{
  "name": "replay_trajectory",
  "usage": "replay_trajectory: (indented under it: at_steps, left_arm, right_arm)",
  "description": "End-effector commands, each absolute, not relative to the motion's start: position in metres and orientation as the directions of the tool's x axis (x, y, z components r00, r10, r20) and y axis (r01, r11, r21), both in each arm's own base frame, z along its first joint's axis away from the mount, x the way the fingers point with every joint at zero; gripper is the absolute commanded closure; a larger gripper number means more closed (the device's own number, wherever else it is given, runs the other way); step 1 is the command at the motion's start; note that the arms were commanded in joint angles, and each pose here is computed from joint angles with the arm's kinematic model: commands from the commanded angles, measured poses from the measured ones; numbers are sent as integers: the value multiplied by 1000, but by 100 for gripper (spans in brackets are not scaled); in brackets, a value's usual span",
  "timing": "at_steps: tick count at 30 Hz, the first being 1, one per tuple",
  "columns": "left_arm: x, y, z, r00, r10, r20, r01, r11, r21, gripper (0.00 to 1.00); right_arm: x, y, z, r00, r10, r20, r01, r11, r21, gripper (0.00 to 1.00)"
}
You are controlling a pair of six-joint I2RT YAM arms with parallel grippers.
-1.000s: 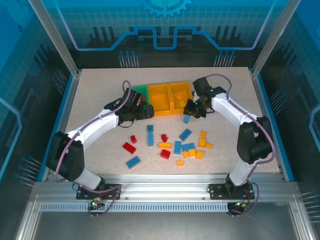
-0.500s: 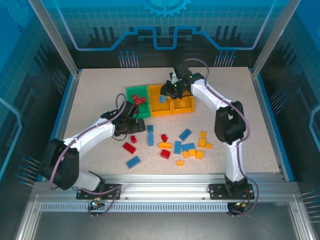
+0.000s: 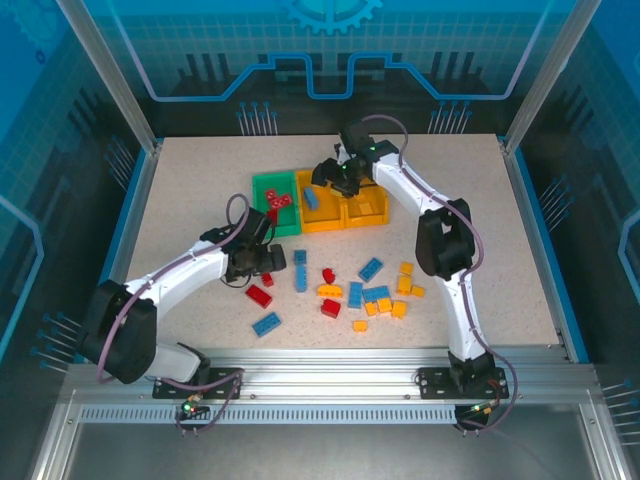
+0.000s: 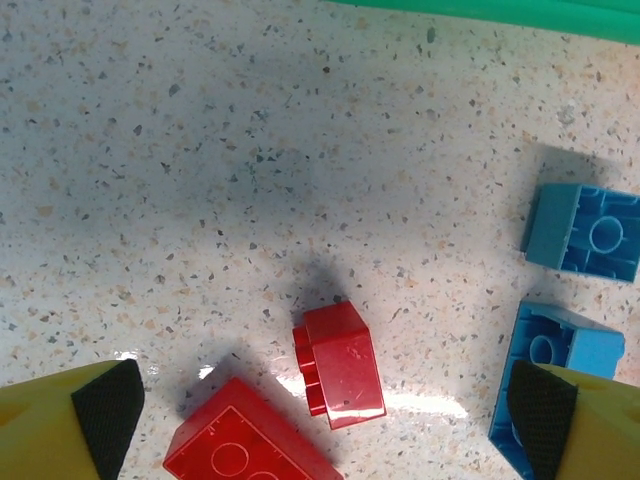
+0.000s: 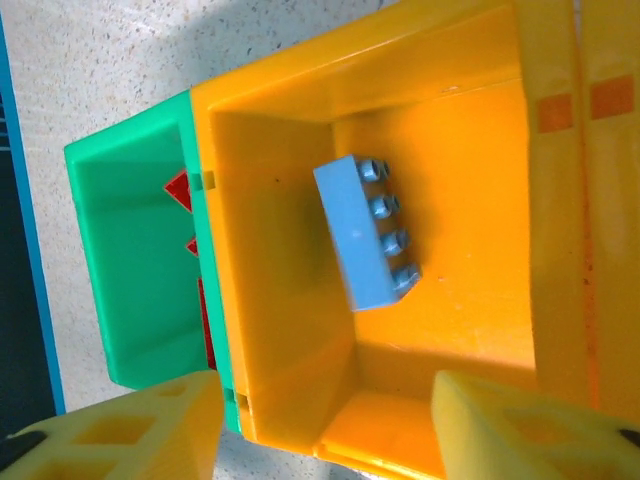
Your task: Sort the legos into containers by color
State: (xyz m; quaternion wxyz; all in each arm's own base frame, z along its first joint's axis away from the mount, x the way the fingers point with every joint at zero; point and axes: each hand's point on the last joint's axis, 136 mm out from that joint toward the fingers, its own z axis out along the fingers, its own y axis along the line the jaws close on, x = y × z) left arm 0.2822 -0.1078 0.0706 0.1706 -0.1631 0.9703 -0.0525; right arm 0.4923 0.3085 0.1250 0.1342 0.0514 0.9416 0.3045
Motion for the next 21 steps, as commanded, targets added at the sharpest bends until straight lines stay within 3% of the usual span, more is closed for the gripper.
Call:
replay_trajectory:
  at_steps: [1, 13, 16, 21]
  left_arm:
    - [278, -111, 60, -895, -370, -250, -333, 926, -178, 9]
    - [288, -125, 35, -927, -344, -148, -324, 935, -141, 37]
    - [289, -129, 29, -932, -340, -124, -323, 936, -139, 49]
    - [287, -133, 21, -935, -344, -86, -331, 933, -141, 59]
  right_arm:
    - [474, 323, 155, -959, 130, -250, -47, 803, 595, 35]
    - [433, 241, 194, -906, 138, -401, -52, 902, 429, 20]
    - [415, 208, 190, -902, 148, -406, -19, 925, 380, 18]
    - [387, 147, 176, -899, 230, -374, 97, 935, 341, 17]
